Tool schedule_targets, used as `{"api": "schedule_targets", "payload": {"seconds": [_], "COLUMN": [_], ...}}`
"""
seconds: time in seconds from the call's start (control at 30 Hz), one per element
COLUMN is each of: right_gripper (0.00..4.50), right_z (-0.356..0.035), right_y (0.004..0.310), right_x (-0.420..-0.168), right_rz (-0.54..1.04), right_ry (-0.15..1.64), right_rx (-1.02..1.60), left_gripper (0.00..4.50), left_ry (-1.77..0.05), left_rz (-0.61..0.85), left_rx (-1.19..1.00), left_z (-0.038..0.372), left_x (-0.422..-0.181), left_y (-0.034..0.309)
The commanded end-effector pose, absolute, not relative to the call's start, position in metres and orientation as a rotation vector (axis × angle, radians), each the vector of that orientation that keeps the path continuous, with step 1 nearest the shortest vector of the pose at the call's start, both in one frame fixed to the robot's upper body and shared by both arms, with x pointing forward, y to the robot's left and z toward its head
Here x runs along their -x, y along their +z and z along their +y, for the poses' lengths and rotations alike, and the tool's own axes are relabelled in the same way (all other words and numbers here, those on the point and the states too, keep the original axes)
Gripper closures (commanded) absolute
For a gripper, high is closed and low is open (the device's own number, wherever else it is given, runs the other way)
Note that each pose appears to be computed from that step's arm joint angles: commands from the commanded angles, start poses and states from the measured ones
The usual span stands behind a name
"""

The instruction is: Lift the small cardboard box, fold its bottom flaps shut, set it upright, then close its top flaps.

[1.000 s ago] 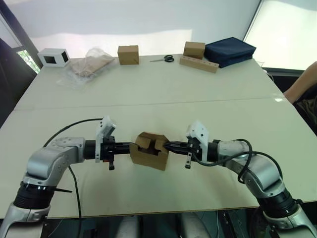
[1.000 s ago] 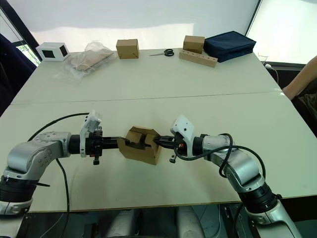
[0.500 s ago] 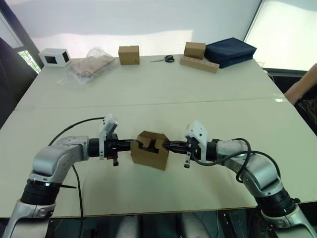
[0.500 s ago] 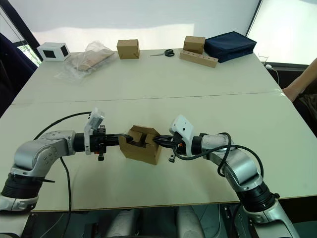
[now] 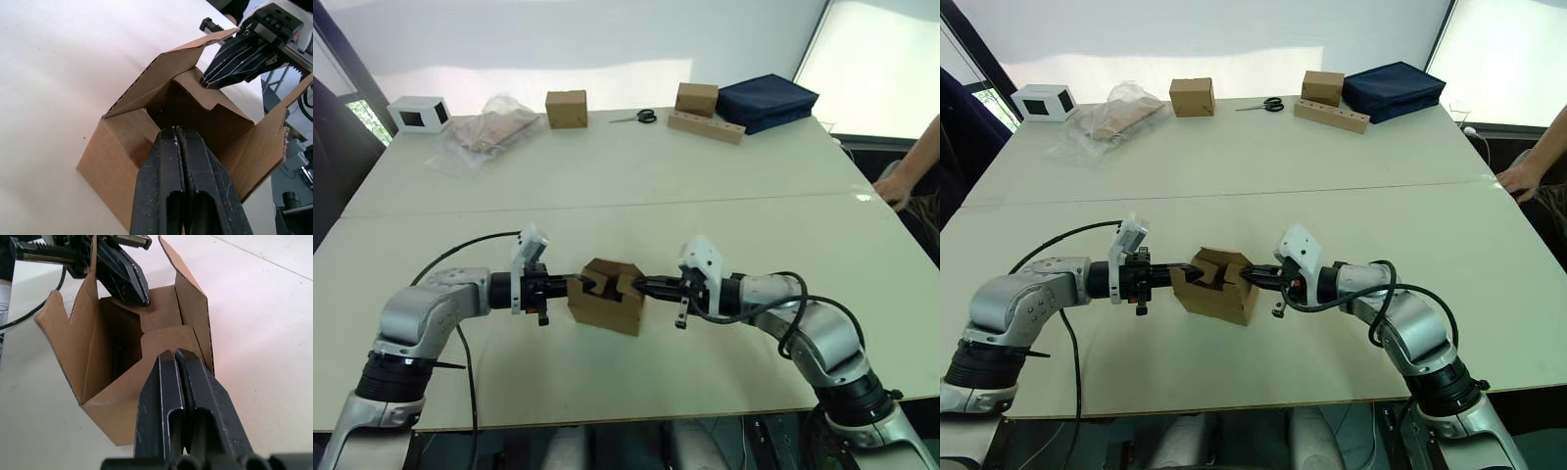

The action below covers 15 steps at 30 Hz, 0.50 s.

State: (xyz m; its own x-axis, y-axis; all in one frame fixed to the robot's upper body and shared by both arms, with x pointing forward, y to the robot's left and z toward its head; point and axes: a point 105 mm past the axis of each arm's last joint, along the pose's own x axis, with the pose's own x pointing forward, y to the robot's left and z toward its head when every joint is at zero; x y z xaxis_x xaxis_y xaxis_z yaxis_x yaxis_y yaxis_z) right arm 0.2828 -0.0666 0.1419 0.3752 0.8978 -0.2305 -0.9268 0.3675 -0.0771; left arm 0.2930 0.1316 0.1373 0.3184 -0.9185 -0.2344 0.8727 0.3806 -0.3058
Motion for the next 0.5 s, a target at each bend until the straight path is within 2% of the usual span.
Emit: {"api": "schedule_targets", "payload": {"seconds": [0.03,0.17,0.27,0.5], "right_gripper": [4.5,4.5,4.5,4.5], "right_z": [-0.065,-0.066,-0.067,-0.065], "right_y": [0.155,0.156,0.156,0.156], "right_x": [-0.28,-0.28,-0.279,-0.275], "right_rz": [0.111,0.111,0.114,0.111], "right_ry": [1.187,1.187,1.192,1.206], "right_rx": [0.202,0.2,0.194,0.194], "left_gripper": [4.46,4.46,4.46,4.46], "left_ry": [-1.14,-1.143,-1.156,-1.182], "left_rz": [0.404,0.378,0.332,0.322], "left_rx": [0.115,0.108,0.123,0.119], "left_z": [0.138,0.141,0.145,0.149], "left_x": [-0.3,-0.303,-0.308,-0.31], "left_y": [0.136,0.142,0.159,0.17]}}
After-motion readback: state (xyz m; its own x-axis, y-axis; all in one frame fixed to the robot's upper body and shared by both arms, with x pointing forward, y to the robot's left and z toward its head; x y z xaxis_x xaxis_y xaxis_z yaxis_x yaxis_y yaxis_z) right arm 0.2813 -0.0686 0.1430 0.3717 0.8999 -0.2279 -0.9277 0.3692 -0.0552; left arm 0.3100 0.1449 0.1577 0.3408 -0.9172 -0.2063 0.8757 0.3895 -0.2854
